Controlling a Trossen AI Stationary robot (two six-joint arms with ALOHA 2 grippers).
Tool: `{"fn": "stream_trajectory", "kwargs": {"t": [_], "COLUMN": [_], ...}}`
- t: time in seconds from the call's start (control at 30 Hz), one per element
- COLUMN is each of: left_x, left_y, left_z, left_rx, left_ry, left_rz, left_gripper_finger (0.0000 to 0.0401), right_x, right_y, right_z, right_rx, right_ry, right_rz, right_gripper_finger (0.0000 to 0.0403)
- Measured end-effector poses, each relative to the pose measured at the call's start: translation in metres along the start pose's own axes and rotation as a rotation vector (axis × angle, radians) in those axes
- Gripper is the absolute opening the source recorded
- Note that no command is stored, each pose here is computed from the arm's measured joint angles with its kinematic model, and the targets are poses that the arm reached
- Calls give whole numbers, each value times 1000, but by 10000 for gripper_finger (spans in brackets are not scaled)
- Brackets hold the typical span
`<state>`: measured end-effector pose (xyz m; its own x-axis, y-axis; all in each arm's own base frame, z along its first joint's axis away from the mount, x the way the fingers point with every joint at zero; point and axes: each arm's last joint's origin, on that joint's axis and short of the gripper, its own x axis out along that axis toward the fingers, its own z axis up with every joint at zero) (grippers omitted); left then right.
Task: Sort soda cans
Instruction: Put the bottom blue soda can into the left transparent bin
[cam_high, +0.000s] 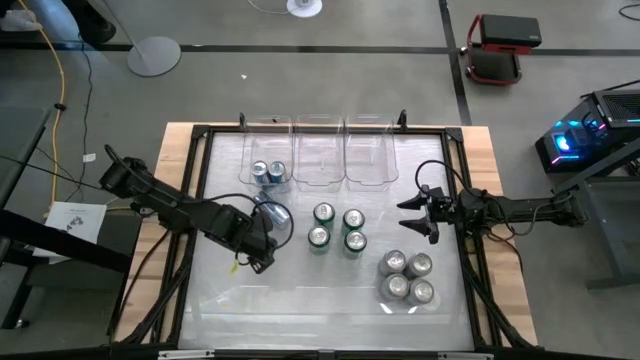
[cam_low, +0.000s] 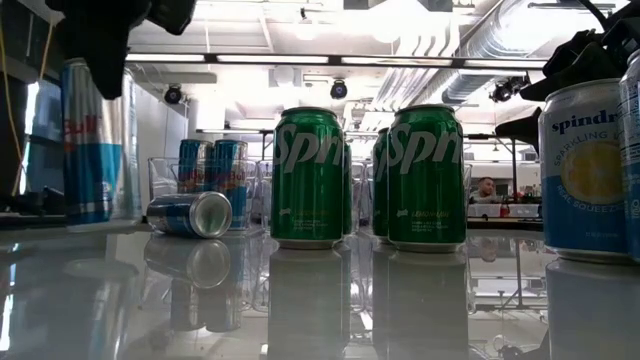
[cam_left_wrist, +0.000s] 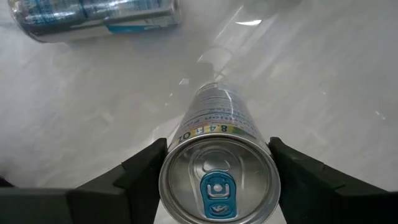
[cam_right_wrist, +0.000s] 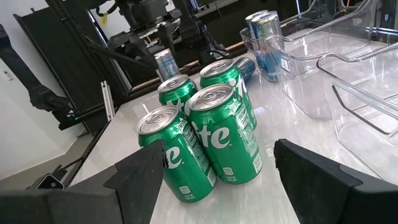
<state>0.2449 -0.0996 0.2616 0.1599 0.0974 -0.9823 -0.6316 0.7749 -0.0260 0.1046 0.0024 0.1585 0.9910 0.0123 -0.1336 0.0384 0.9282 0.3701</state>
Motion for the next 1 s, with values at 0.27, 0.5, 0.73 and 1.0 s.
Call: {"fn": "stream_trajectory", "kwargs": {"t": [0.27,0.5,0.73,1.0], "left_x": [1,-4,-23,-21], "left_y": [5,7,-1,-6], "left_z": [10,11,0,-15], "left_rx": [7,117,509,1008], "left_ry": [9,37,23,-8], "left_rz": [-1,-5,-7,47], "left_gripper_finger": [304,315,315,315], "right_x": [0,0,0,0], "right_y": [0,0,0,0], "right_z": [0,0,0,0], "right_rx": [0,0,0,0], "right_ry": [0,-1,-1,0], "right_rz": [0,0,0,0], "right_gripper_finger": [291,291,291,291]}}
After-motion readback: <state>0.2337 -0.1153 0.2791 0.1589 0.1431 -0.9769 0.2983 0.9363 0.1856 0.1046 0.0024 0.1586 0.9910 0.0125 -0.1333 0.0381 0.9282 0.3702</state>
